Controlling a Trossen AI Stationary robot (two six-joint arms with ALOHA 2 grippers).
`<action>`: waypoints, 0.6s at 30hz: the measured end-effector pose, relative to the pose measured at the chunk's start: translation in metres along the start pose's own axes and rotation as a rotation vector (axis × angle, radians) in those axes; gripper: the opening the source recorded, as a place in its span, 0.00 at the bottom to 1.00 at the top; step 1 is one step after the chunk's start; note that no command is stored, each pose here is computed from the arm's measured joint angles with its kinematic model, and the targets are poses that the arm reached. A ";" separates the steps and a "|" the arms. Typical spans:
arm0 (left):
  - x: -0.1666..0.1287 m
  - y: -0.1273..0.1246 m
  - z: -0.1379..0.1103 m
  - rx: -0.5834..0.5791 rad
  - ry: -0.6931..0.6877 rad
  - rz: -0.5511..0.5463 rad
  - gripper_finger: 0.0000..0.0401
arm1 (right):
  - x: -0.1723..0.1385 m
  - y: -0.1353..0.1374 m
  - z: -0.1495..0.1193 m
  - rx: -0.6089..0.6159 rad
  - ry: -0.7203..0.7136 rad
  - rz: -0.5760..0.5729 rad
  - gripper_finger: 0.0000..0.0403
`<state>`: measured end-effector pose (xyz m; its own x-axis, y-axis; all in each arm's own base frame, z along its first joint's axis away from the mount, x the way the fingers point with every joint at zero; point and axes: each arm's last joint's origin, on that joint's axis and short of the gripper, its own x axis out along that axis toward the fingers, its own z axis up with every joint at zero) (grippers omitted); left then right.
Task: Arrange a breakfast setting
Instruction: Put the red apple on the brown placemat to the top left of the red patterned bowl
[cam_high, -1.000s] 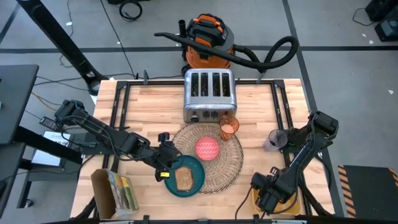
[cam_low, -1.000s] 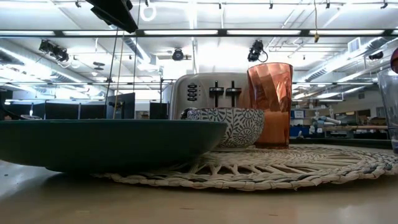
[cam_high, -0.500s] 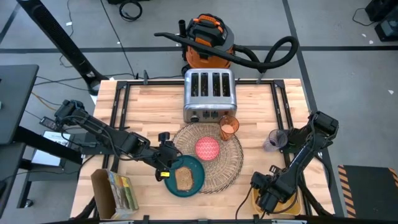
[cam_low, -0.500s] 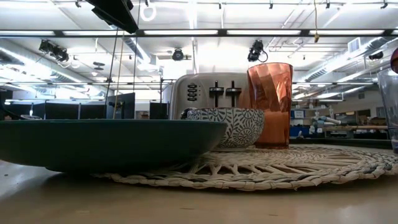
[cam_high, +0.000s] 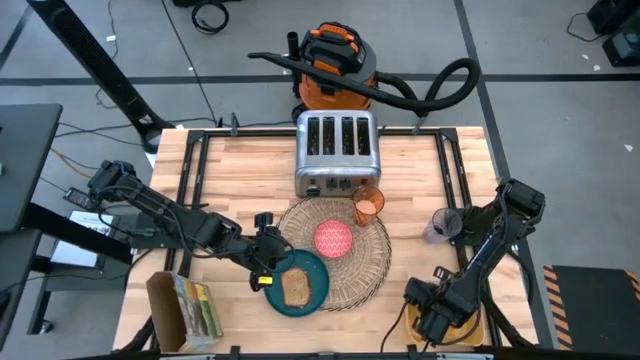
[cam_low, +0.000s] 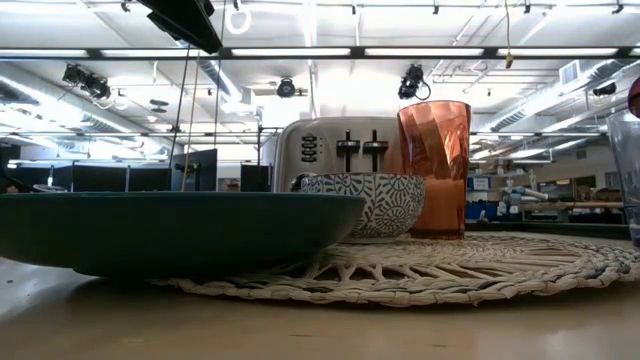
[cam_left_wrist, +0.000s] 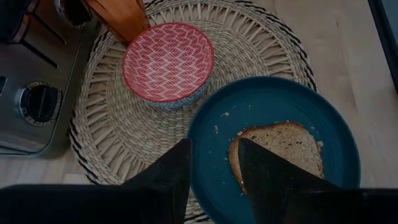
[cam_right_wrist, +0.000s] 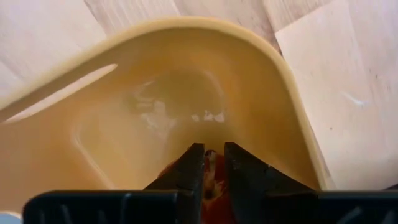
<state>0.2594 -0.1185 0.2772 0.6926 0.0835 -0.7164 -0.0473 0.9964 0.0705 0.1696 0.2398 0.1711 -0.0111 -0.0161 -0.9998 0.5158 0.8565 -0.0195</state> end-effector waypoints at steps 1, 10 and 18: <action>0.000 0.000 0.000 0.000 0.000 0.000 0.35 | 0.000 0.000 0.000 0.000 0.000 0.001 0.15; 0.000 0.000 0.000 0.000 0.000 0.000 0.35 | -0.001 0.001 0.000 -0.007 0.000 0.008 0.03; 0.000 0.000 0.000 0.000 0.000 0.000 0.35 | -0.030 0.011 0.001 -0.066 -0.003 0.021 0.03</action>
<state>0.2594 -0.1185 0.2772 0.6923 0.0833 -0.7168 -0.0470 0.9964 0.0704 0.1766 0.2497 0.2011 0.0014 0.0012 -1.0000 0.4584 0.8888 0.0017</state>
